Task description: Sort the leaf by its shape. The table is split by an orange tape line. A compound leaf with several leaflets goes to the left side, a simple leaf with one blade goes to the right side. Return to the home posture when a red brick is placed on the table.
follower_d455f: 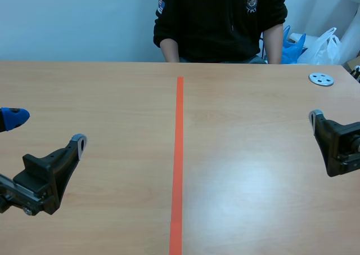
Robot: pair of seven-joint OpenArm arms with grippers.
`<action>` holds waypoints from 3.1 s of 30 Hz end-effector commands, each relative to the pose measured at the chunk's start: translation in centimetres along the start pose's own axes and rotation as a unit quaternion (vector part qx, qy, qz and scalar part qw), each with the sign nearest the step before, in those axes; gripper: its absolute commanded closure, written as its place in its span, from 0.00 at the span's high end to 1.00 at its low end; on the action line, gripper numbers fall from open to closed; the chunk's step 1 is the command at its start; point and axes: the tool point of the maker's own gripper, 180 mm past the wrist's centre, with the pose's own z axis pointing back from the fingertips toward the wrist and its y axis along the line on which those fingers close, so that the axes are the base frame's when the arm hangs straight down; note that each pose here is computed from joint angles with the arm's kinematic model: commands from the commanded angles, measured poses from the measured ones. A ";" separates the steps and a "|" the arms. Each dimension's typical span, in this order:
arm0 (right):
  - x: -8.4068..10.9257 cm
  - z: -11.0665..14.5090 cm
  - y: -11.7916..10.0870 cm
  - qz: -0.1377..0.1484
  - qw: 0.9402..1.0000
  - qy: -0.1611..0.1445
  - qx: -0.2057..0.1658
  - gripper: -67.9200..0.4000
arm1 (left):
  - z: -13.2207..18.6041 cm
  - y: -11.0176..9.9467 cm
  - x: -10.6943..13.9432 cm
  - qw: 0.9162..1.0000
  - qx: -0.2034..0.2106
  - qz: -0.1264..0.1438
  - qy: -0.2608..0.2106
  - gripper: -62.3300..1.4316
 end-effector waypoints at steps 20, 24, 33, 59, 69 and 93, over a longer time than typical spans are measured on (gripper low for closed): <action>1.4 -0.2 -0.6 0.009 1.000 -0.021 -0.006 0.92 | -0.1 -0.1 0.7 1.000 -0.001 0.001 -0.013 0.98; 1.4 -0.2 -0.6 0.009 1.000 -0.021 -0.006 0.92 | -0.1 -0.1 0.7 1.000 -0.001 0.001 -0.013 0.98; 1.4 -0.2 -0.6 0.009 1.000 -0.022 -0.006 0.92 | -0.1 -0.1 0.7 1.000 -0.001 0.001 -0.013 0.98; 1.4 -0.2 -0.6 0.009 1.000 -0.022 -0.006 0.92 | -0.1 -0.1 0.7 1.000 -0.001 0.001 -0.013 0.98; 1.4 -0.2 -0.6 0.009 1.000 -0.022 -0.006 0.92 | -0.1 -0.1 0.7 1.000 -0.001 0.001 -0.013 0.98; 0.7 -0.3 0.3 0.018 1.000 -0.002 0.022 0.92 | -0.1 -0.1 0.8 1.000 -0.001 0.001 -0.014 0.98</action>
